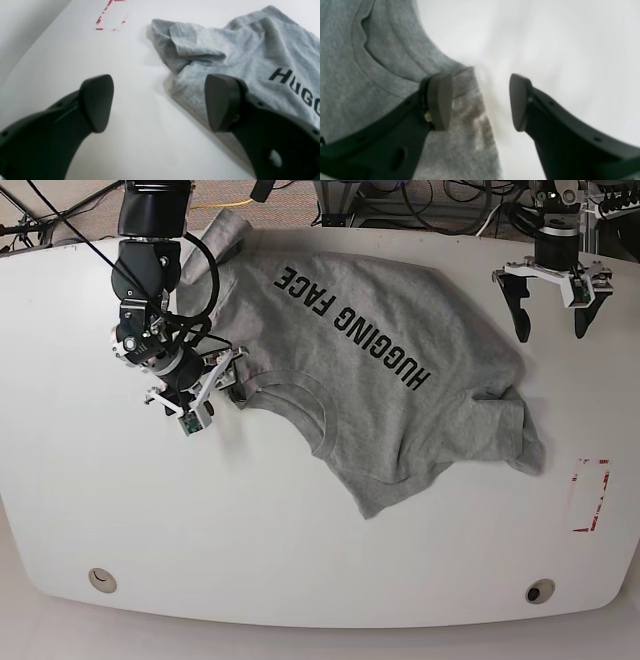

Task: Fold the T-shirt properly
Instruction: 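Lower the right gripper onto the shirt's shoulder seam and grasp it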

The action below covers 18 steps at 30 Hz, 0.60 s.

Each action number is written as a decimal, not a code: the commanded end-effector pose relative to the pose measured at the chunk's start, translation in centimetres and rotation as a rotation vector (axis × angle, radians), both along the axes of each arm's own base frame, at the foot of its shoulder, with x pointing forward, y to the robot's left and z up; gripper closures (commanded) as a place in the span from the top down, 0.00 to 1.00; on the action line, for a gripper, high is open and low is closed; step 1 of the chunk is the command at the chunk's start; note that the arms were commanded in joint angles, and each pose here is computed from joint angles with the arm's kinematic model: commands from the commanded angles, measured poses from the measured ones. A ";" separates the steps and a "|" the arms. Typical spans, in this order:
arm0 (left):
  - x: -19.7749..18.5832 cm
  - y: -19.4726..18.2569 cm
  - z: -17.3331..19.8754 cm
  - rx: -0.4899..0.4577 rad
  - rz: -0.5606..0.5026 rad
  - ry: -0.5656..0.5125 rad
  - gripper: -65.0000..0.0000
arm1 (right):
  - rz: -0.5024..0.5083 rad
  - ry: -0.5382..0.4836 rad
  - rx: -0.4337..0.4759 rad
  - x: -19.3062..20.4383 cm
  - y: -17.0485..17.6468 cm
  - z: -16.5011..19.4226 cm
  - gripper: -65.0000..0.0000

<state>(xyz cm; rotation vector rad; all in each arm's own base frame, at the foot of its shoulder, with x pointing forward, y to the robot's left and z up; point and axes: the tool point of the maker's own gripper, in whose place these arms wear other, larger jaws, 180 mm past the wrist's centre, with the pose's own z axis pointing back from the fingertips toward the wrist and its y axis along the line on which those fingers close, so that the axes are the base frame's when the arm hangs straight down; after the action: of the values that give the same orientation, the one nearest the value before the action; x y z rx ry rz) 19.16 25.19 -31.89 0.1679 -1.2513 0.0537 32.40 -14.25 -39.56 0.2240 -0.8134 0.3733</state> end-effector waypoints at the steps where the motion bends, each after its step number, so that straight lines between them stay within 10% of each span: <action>1: 0.2 0.1 1.1 0.015 -0.006 -0.037 0.82 | 0.001 -0.025 0.011 0.3 -0.3 0.5 0.53; 18: 0.2 0.1 1.0 0.017 -0.007 -0.035 0.82 | -0.034 0.090 0.075 -1.6 -0.1 -4.1 0.52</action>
<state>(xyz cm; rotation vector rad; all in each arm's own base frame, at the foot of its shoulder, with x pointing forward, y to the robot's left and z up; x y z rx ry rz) 19.23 25.20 -31.84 0.1695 -1.2533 0.0502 31.30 -14.10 -42.81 0.3083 -0.7912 0.2919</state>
